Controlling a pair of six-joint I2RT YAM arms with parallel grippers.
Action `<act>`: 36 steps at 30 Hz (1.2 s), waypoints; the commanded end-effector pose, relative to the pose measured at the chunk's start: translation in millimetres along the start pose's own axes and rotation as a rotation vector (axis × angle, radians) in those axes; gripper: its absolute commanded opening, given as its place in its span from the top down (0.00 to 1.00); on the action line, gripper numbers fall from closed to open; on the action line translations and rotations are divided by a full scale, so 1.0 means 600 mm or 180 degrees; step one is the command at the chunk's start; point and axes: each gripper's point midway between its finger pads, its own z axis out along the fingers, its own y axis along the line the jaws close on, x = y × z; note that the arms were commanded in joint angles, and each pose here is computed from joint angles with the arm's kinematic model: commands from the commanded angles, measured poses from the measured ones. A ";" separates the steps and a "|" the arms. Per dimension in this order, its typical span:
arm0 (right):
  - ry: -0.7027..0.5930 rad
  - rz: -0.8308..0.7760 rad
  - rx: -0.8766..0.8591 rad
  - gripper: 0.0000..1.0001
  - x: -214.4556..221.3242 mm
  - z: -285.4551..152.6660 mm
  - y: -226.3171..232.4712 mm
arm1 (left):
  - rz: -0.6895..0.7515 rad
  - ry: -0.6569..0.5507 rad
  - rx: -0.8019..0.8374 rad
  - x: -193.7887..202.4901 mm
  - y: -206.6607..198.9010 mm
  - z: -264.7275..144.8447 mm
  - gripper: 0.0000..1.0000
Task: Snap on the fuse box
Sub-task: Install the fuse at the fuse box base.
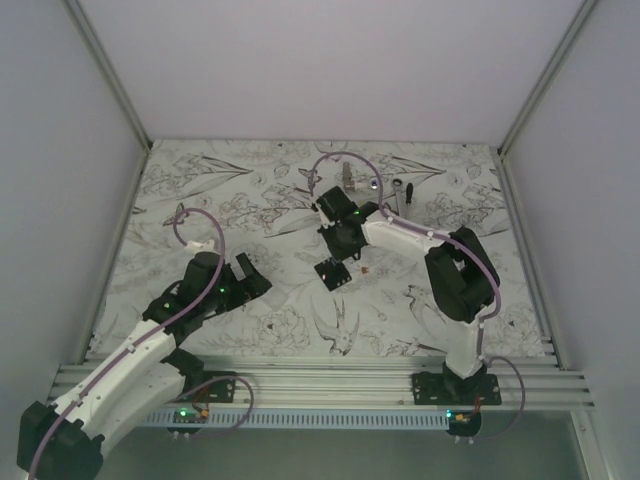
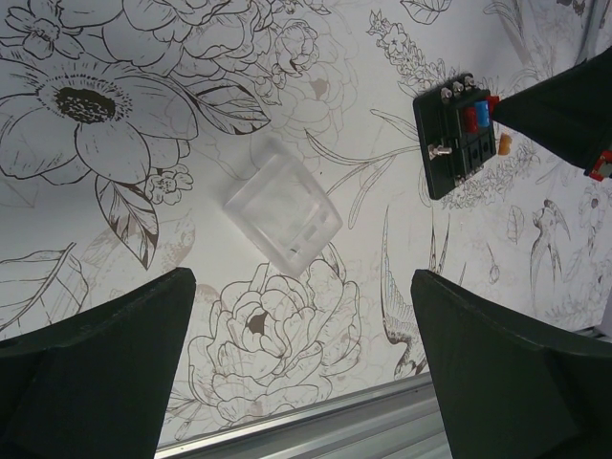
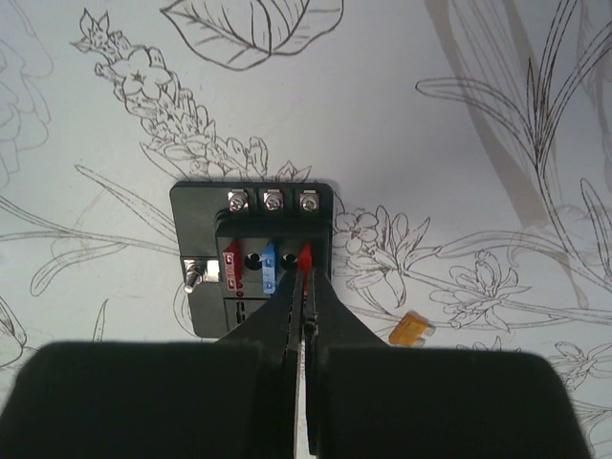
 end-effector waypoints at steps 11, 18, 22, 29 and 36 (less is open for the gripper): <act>0.1285 -0.0104 0.0421 1.00 0.149 0.111 -0.045 | 0.0043 0.0051 0.0050 0.001 -0.006 -0.007 0.00; 0.0898 -0.0137 0.0288 1.00 0.104 0.069 -0.018 | 0.0044 0.0060 0.0091 0.003 -0.008 -0.009 0.00; 0.0445 -0.0143 0.0130 0.95 0.049 0.014 0.012 | 0.0041 0.0038 0.0107 0.000 -0.011 -0.011 0.00; -0.0103 -0.0073 0.0098 0.75 -0.014 -0.039 0.021 | 0.0016 0.0028 0.0130 0.000 -0.013 -0.013 0.00; -0.0485 -0.0025 0.0115 0.56 -0.031 -0.101 0.010 | 0.0016 0.0043 0.0126 0.001 -0.013 -0.012 0.00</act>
